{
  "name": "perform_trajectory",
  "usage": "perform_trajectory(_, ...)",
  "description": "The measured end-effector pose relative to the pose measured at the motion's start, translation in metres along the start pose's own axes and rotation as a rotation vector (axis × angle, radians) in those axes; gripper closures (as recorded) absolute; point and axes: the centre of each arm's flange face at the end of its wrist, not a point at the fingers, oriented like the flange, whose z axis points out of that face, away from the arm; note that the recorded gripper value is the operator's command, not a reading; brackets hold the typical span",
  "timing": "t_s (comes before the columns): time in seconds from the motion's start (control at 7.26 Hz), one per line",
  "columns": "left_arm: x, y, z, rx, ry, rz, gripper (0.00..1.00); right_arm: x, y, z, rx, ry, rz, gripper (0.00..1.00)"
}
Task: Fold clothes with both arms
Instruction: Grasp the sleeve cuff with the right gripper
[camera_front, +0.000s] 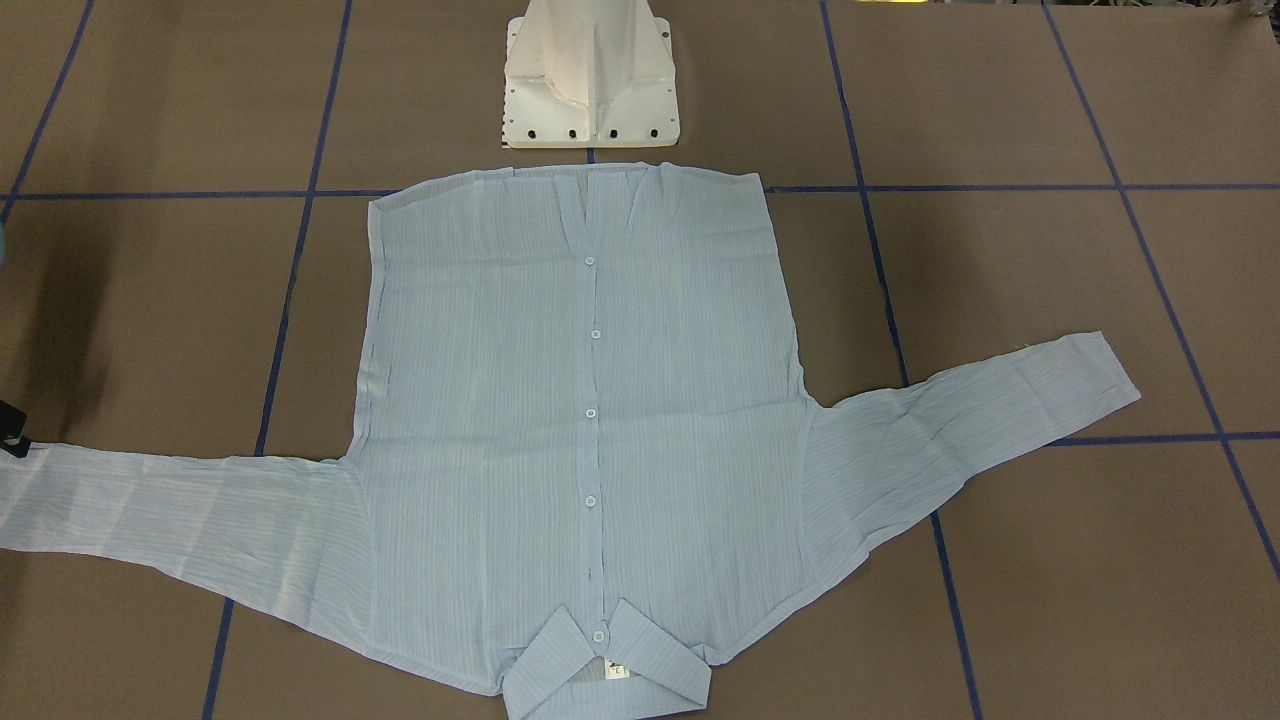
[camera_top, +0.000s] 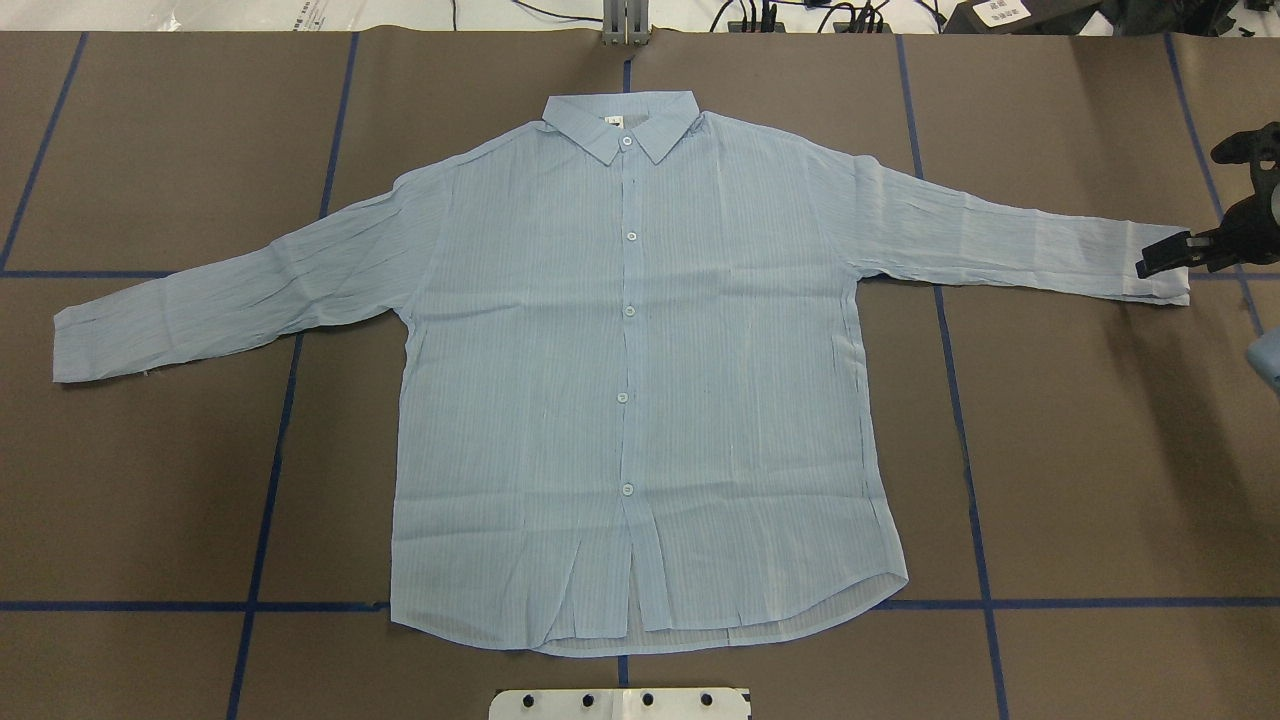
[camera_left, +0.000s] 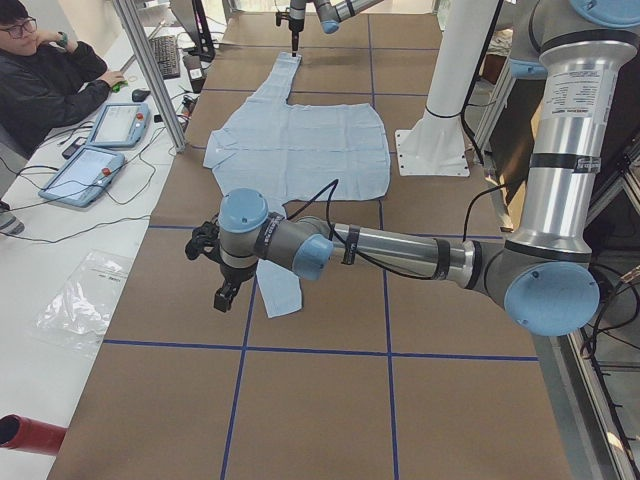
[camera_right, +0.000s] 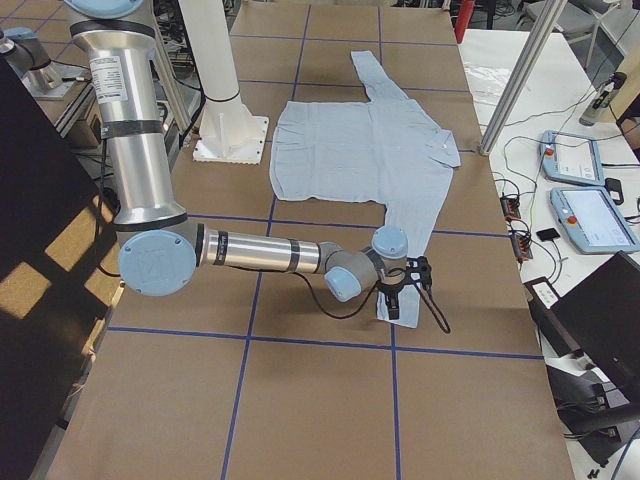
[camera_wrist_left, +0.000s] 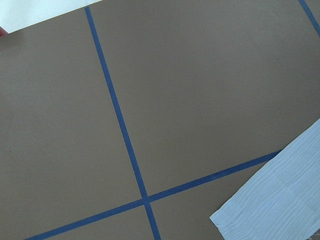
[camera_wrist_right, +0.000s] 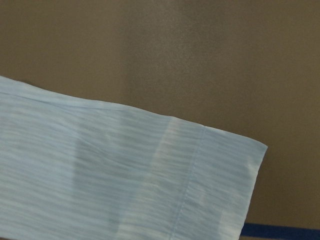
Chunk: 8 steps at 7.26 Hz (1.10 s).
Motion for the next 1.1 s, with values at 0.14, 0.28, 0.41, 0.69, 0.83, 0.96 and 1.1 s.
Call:
perform_trajectory(0.14,0.0,0.0,0.0,0.001,0.0,0.001,0.01,0.001,-0.002,0.001,0.011,0.016,0.004,0.0)
perform_trajectory(0.28,0.0,0.0,0.0,0.001,0.0,0.001,0.01,0.004,-0.002,0.003,0.013,0.029,-0.005,0.01)
perform_trajectory(0.41,0.0,0.0,0.0,0.001,0.0,0.001,0.01,0.007,-0.001,0.007,0.007,0.036,-0.033,0.02)
perform_trajectory(0.69,0.001,-0.001,-0.001,0.002,0.0,0.002,0.0,0.012,0.0,0.012,-0.011,0.038,-0.084,0.08)
perform_trajectory(0.83,0.001,-0.002,-0.001,0.003,0.0,0.003,0.0,0.014,0.002,0.015,-0.022,0.035,-0.088,0.12)
perform_trajectory(0.96,0.001,-0.002,-0.001,0.003,0.0,0.003,0.01,0.016,0.003,0.017,-0.034,0.029,-0.084,0.15)
perform_trajectory(1.1,0.001,-0.002,-0.001,0.004,0.0,0.003,0.01,0.017,0.003,0.02,-0.048,0.019,-0.077,0.2)
